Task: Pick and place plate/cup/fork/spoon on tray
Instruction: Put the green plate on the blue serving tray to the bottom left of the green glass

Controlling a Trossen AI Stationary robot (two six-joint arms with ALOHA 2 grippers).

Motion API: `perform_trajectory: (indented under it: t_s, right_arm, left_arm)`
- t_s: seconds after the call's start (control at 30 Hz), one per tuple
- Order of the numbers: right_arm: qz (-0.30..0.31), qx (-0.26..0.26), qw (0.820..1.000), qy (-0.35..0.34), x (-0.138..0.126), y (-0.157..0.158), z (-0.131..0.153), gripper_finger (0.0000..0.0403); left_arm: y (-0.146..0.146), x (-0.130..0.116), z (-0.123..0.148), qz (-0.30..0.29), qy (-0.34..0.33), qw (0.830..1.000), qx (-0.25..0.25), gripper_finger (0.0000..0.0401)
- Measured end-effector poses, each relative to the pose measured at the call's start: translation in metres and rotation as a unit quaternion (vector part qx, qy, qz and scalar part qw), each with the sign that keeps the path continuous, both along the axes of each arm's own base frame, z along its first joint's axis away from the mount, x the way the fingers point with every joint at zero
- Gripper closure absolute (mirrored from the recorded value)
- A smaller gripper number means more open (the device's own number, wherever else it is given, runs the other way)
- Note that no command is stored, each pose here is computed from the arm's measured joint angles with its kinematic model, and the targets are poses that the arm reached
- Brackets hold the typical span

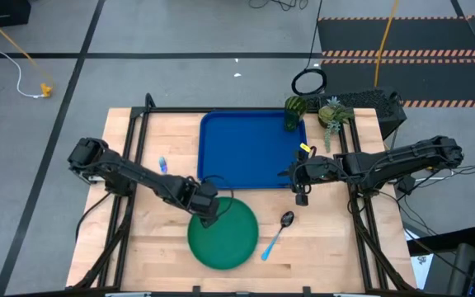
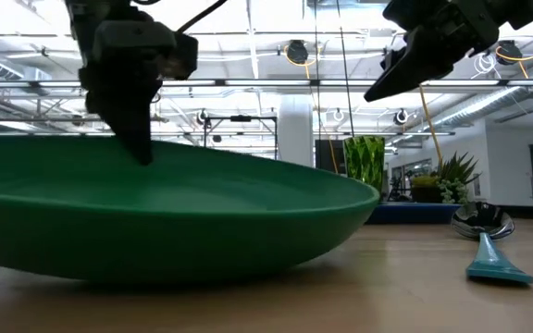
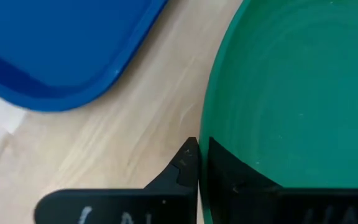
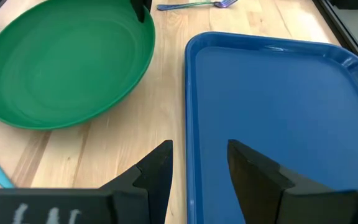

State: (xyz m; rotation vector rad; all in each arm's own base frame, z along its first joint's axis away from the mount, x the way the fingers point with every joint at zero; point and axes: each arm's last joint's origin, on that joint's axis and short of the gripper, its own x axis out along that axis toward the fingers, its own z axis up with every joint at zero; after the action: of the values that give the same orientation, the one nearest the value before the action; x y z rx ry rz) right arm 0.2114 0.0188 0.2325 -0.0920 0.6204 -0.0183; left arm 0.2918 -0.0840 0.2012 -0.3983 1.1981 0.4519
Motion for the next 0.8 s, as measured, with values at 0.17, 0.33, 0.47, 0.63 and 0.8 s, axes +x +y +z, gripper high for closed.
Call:
perform_trajectory:
  t_s: [0.17, 0.33, 0.47, 0.63, 0.8]
  right_arm:
    - [-0.001, 0.001, 1.0, 0.003, 0.0, 0.0, 0.0, 0.0257]
    - [-0.002, 0.003, 1.0, 0.011, -0.001, 0.0, -0.002, 0.0257]
    - [-0.011, 0.013, 1.0, 0.024, -0.003, 0.0, -0.004, 0.0257]
    - [-0.033, 0.032, 0.996, 0.075, -0.01, -0.001, -0.011, 0.0257]
    - [-0.065, 0.058, 0.989, 0.117, -0.019, -0.002, -0.015, 0.0257]
  left_arm:
    - [0.005, 0.011, 0.018, -0.028, -0.019, 0.999, 0.012, 0.0393]
    - [0.016, 0.022, 0.046, -0.058, -0.031, 0.997, 0.037, 0.0394]
    - [0.029, 0.029, 0.068, -0.075, -0.041, 0.995, 0.051, 0.0394]
    - [0.053, 0.037, 0.091, -0.095, -0.059, 0.991, 0.074, 0.0394]
    - [0.085, 0.044, 0.11, -0.1, -0.08, 0.986, 0.104, 0.0394]
